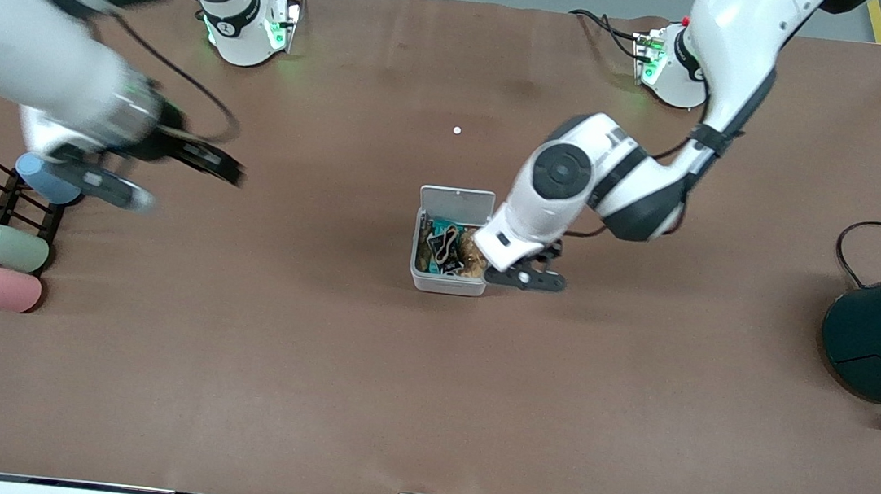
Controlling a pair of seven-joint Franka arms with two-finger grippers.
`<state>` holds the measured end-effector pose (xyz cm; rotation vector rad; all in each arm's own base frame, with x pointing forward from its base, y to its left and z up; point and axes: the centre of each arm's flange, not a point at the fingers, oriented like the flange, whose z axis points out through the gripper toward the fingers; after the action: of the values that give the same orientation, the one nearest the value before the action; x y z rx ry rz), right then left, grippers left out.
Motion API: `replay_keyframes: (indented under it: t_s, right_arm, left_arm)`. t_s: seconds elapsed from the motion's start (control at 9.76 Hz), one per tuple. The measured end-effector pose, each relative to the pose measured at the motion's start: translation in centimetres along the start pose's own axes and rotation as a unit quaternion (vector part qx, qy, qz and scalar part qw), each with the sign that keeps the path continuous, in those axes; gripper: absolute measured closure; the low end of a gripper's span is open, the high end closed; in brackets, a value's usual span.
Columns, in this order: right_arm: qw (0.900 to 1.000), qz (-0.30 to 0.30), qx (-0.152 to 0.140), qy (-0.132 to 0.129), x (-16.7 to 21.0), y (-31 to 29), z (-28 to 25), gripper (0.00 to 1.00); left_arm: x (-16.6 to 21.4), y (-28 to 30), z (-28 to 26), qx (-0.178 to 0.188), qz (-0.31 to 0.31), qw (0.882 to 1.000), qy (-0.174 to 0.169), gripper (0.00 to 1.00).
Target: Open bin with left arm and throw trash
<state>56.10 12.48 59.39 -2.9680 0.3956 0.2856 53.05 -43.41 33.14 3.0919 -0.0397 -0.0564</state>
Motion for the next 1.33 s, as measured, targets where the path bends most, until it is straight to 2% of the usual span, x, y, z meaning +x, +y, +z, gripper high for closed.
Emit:
replay_keyframes:
  t_s: [0.2, 0.31, 0.61, 0.72, 0.92, 1.33]
  right_arm:
    - [0.998, -0.059, -0.010, -0.012, -1.2, 6.7, -3.5, 0.12]
    - [0.997, -0.074, -0.022, -0.009, -2.3, 8.4, -4.7, 0.10]
    - [0.993, -0.105, -0.053, 0.014, -5.8, 9.9, -6.2, 0.05]
    - [0.993, -0.105, -0.055, 0.025, -5.8, 10.1, -6.4, 0.01]
    - [0.992, -0.097, -0.063, 0.044, -5.1, 11.0, -6.7, 0.00]
    - [0.993, -0.082, -0.066, 0.060, -4.2, 12.8, -7.2, 0.00]
  left_arm:
    - [-1.6, 2.5, 1.9, -0.002, -0.008, 1.000, -0.009, 0.53]
    - [-1.9, 3.1, 2.6, -0.004, -0.013, 1.000, -0.012, 0.53]
    - [-1.7, 3.3, 2.7, -0.007, -0.017, 1.000, -0.011, 0.53]
    - [-1.5, 3.3, 2.7, -0.009, -0.018, 1.000, -0.009, 0.56]
    - [-0.9, 2.9, 2.5, -0.012, -0.024, 1.000, -0.004, 0.55]
    - [2.4, -0.1, 0.5, -0.014, -0.032, 0.999, 0.023, 0.00]
